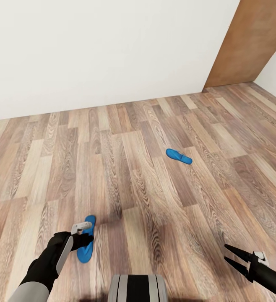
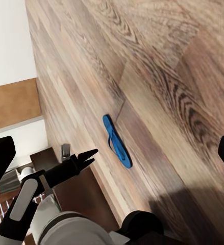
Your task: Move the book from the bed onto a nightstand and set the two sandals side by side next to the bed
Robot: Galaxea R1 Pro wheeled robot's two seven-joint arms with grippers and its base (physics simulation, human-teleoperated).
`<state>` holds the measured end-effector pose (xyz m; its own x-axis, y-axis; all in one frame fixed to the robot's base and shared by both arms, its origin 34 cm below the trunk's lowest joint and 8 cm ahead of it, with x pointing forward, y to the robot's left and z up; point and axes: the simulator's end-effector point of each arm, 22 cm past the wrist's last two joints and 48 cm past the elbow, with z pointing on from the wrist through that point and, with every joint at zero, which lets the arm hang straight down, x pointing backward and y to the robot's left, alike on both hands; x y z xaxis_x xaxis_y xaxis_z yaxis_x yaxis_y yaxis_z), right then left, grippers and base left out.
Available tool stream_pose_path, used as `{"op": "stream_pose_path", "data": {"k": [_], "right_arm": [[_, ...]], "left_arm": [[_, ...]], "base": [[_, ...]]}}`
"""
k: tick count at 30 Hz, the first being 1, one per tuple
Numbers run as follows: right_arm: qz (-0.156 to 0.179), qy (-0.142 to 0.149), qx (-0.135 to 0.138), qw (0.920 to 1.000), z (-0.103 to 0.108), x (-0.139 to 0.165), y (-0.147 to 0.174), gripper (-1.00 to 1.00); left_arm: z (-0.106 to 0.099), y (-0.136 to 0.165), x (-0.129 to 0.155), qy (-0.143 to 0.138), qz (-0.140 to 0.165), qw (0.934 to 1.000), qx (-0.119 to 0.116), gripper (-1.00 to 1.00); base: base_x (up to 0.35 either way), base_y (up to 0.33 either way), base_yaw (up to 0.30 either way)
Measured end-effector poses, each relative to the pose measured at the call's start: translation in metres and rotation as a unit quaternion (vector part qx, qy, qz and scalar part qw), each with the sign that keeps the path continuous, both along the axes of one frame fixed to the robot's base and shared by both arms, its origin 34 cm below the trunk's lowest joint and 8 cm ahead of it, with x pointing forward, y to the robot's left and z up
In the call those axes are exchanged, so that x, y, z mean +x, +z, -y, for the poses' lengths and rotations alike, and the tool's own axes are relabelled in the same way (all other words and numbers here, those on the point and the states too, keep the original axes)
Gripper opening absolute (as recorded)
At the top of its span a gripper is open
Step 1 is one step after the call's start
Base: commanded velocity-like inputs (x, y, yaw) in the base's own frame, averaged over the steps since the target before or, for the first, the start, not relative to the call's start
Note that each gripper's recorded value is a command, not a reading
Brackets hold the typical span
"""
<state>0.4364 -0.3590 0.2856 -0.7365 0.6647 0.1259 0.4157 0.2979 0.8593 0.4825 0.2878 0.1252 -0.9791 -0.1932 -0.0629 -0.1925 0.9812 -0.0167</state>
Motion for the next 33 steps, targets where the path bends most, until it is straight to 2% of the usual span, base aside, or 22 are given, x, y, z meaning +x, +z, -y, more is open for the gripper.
{"op": "stream_pose_path", "data": {"k": [9,22,33], "right_arm": [[-0.018,0.000,0.000,0.9998,0.000,-0.008,-0.014,1.00],[-0.018,0.000,0.000,0.9998,0.000,-0.008,-0.014,1.00],[-0.041,0.000,0.000,0.9992,0.000,-0.018,-0.030,1.00]], "left_arm": [[0.000,-0.015,-0.014,0.000,-0.018,0.9998,0.000,1.00],[0.000,-0.015,-0.014,0.000,-0.018,0.9998,0.000,1.00],[0.001,-0.033,-0.031,0.001,-0.041,0.9992,-0.001,1.00]], "base": [[0.000,0.000,0.000],[0.000,0.000,0.000],[0.000,0.000,0.000]]}}
